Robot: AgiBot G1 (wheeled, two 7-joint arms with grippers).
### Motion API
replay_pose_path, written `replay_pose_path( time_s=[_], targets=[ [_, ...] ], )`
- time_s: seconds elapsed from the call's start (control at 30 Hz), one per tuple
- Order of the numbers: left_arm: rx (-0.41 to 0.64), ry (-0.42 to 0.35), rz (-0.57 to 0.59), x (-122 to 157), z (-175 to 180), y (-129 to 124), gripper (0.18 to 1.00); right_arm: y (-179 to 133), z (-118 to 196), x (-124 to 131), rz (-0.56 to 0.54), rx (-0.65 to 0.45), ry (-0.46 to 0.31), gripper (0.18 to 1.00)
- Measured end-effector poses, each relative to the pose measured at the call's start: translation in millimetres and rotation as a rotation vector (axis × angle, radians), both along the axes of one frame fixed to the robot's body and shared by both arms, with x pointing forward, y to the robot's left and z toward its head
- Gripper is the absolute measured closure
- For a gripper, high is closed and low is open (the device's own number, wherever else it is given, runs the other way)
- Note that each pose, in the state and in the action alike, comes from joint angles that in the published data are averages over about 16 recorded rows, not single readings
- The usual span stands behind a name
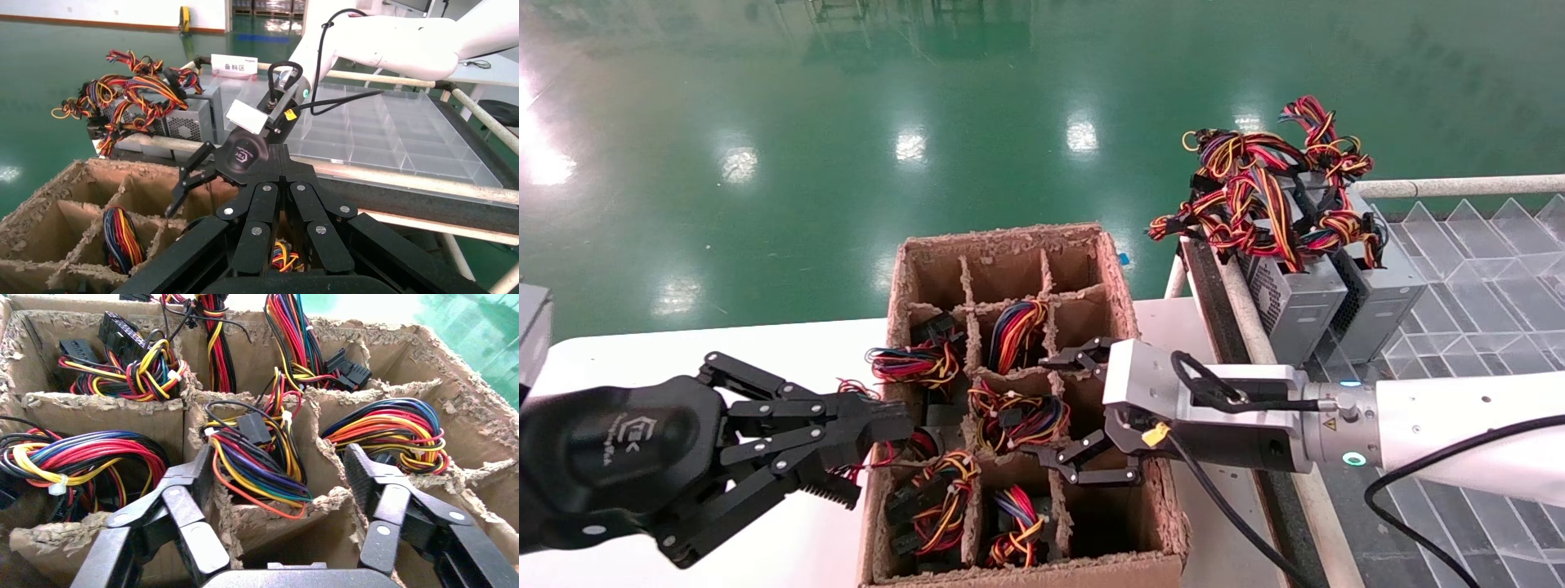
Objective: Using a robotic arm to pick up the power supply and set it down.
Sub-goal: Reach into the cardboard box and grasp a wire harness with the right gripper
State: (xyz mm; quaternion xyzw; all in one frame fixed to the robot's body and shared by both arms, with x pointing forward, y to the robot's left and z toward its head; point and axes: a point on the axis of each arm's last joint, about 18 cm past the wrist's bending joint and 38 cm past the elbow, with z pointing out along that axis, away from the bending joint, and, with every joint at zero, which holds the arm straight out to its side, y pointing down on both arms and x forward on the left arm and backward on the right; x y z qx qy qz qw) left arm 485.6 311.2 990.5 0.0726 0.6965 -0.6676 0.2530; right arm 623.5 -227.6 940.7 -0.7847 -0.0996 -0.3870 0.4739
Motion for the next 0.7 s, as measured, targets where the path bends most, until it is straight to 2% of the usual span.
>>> replay_pose_path(
  time_s=[0.23, 0.7],
  targets=[
    [0.000, 0.000, 0.000, 0.0, 0.0, 0.0, 0.993, -2.2, -2.1, 2.6, 0.013, 0.025, 0.029, 0.452],
    [0.000, 0.000, 0.000, 0.0, 0.0, 0.0, 0.993, -7.7, -0.7, 2.5, 0.032, 0.060, 0.080, 0.783]
  ],
)
